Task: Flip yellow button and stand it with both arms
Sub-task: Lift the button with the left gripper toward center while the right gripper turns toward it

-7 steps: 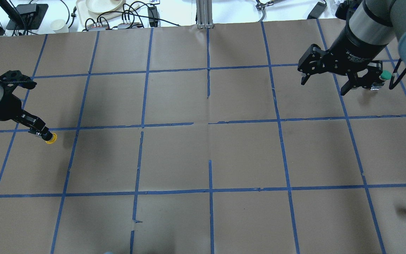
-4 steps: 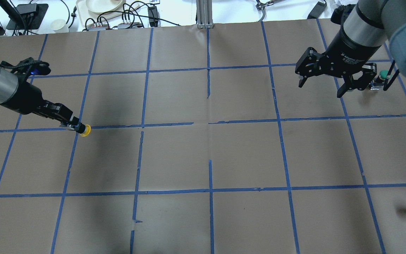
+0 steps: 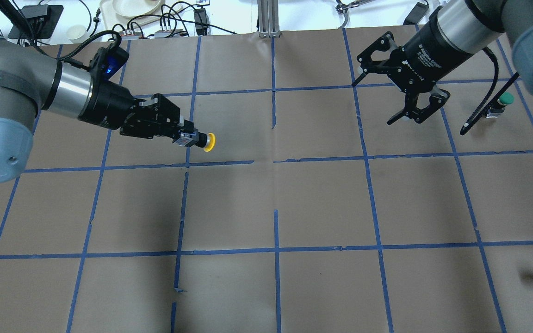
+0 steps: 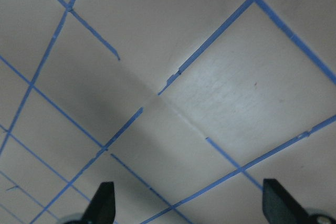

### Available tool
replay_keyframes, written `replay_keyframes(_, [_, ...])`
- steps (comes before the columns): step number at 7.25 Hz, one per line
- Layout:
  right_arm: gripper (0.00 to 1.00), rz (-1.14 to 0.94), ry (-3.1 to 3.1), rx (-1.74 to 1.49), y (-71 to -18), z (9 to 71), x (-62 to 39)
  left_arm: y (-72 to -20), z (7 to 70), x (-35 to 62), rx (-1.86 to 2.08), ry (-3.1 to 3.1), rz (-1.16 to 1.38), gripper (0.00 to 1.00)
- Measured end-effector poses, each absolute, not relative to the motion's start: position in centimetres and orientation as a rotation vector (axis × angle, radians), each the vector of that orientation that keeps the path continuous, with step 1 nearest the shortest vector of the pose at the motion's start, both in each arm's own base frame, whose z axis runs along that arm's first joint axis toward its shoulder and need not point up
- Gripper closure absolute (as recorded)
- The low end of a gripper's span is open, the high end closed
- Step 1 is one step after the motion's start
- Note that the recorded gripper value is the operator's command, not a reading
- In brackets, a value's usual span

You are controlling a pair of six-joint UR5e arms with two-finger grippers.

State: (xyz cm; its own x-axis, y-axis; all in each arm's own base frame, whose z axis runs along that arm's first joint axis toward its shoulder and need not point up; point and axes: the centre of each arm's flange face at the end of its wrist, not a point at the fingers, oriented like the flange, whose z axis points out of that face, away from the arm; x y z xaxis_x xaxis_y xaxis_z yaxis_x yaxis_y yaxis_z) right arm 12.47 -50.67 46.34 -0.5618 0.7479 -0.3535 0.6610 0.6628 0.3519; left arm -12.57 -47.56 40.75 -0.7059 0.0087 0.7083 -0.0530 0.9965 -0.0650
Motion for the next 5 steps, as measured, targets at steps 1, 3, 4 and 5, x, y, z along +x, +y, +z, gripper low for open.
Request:
replay_keyframes(1, [0.0,0.304,2.273,1.18,-50.7,47.0,13.2,-46.5,42.8,-15.3,0.079,-2.24,0.081,0.85])
replay_keyframes(3, [0.0,0.394,2.063,1.293,-49.9,49.3,14.4,-45.0,46.1,-18.2,0.126,-2.048,0.05,0.85])
replay_keyframes(4, [0.0,0.418,1.983,1.307,-48.8,51.0,15.1,-44.5,47.0,-19.1,0.122,-1.987,0.036,0.85])
replay_keyframes(5, [0.0,0.442,1.918,1.319,-47.8,52.5,15.6,-44.1,47.6,-19.9,0.115,-1.929,0.022,0.85])
